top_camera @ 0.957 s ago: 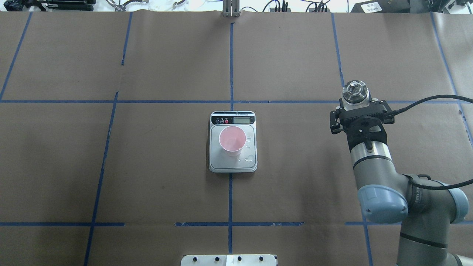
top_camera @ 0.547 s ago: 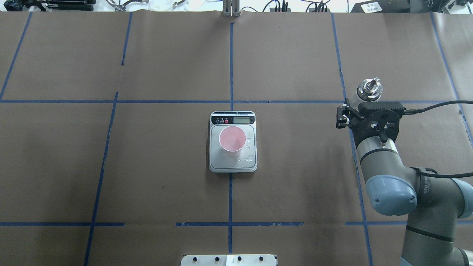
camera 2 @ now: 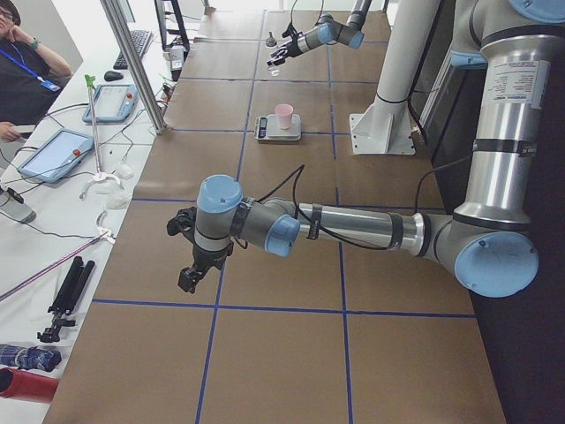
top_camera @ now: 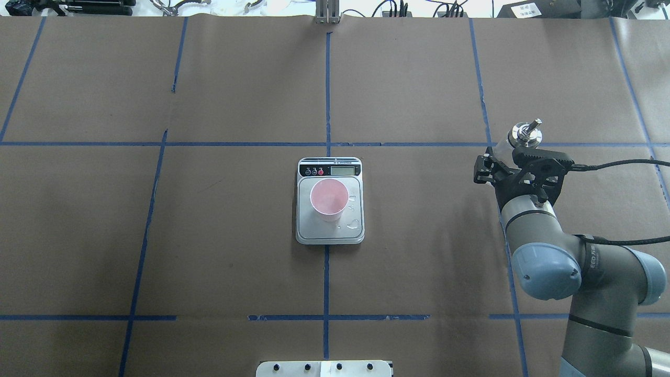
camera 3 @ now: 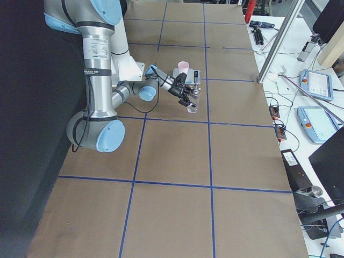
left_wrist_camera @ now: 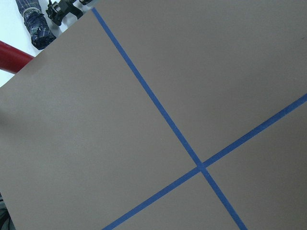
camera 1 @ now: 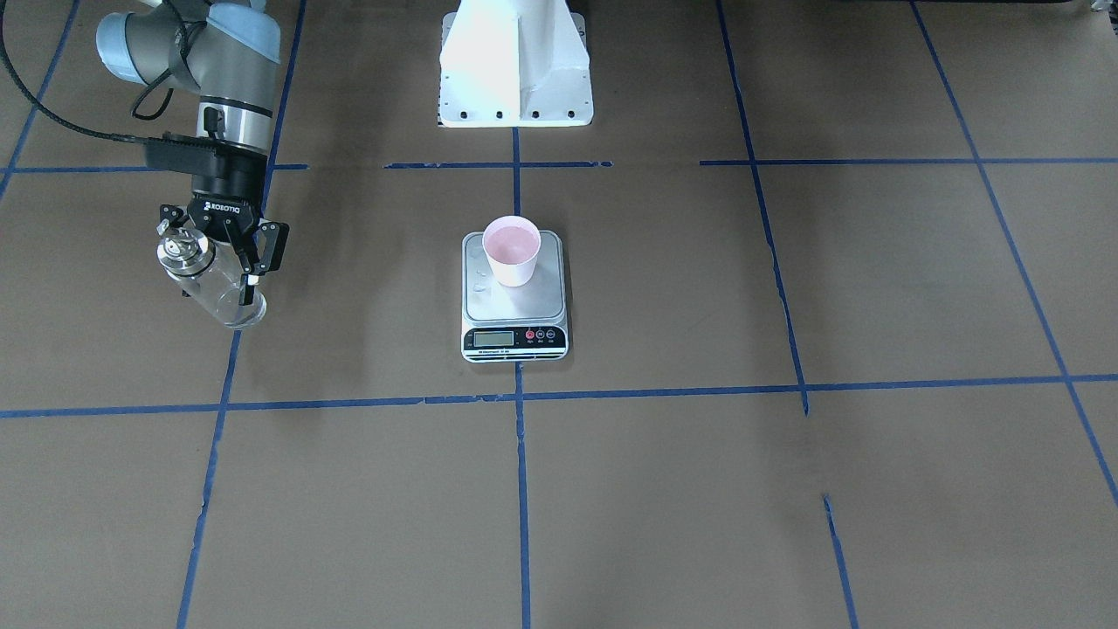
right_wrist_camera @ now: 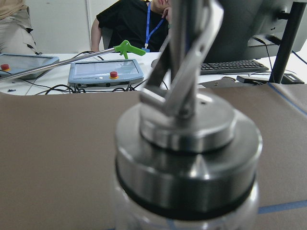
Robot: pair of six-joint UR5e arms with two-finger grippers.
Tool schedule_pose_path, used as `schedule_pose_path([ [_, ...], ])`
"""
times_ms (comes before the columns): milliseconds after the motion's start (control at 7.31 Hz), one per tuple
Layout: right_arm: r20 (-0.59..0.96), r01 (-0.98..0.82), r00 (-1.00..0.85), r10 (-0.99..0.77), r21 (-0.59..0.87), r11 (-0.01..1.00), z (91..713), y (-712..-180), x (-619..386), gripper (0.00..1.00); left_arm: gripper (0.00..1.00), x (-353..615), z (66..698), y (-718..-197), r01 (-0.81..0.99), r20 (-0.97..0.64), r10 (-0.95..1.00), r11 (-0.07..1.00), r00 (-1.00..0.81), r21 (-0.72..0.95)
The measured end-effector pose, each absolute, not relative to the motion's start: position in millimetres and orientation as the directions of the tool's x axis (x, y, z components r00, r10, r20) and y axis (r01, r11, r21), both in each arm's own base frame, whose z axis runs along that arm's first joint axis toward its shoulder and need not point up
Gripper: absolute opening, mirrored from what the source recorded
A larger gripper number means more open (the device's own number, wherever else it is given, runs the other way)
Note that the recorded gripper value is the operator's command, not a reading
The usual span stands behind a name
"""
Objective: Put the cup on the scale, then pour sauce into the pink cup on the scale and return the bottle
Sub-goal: 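Carry the upright bottle with the right gripper back toward its spot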
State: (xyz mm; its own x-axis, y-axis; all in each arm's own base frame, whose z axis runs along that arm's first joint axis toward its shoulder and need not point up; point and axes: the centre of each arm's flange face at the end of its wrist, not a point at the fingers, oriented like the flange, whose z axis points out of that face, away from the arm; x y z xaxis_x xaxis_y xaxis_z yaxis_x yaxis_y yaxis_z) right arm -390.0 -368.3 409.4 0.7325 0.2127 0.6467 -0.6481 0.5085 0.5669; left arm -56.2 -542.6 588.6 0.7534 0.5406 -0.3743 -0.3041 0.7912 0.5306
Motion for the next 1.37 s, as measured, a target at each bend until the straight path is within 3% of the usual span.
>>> schedule_pose_path([
  [1368, 0.642, -0.671, 0.717, 0.273, 0.528, 0.52, 455, -360, -413, 0.0, 1.0, -56, 585, -543, -0.306, -0.367, 0.544, 0.786, 0.754, 0.537],
])
